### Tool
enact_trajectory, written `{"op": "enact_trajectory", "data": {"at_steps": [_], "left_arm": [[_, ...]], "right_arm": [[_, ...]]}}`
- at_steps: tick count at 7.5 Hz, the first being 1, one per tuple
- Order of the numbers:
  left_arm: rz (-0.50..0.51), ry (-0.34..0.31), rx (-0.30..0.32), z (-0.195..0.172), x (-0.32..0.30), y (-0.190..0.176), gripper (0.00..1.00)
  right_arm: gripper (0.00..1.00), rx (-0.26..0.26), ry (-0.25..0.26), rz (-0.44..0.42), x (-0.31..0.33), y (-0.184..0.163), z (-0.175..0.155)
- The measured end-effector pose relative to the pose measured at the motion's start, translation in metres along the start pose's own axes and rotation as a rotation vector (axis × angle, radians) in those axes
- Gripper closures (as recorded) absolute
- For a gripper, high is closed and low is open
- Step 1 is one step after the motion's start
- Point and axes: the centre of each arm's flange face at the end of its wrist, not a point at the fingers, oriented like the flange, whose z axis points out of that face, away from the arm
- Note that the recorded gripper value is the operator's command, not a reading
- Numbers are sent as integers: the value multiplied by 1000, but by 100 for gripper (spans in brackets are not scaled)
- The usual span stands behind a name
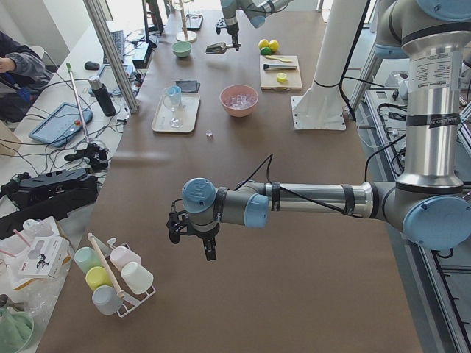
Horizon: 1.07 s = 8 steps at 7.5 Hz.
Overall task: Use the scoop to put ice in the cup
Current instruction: 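Lower the scoop onto the table and open the right gripper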
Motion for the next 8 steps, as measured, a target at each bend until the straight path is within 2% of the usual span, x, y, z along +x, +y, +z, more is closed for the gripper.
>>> {"op": "enact_trajectory", "data": {"at_steps": [1, 2, 3, 4, 8], "left_arm": [[0, 0, 0, 0, 0, 0, 2], [0, 0, -1, 0, 0, 0, 2], [0, 0, -1, 0, 0, 0, 2], [-1, 0, -1, 0, 0, 0, 2], [-2, -2, 0, 0, 0, 0, 2]], "right_arm": [[100, 4, -6, 5, 1, -2, 13], [85, 5, -9, 5, 1, -2, 19], [12, 5, -10, 6, 0, -3, 22], [0, 3, -12, 12, -1, -3, 23], [0, 13, -32, 20, -11, -3, 14]]}}
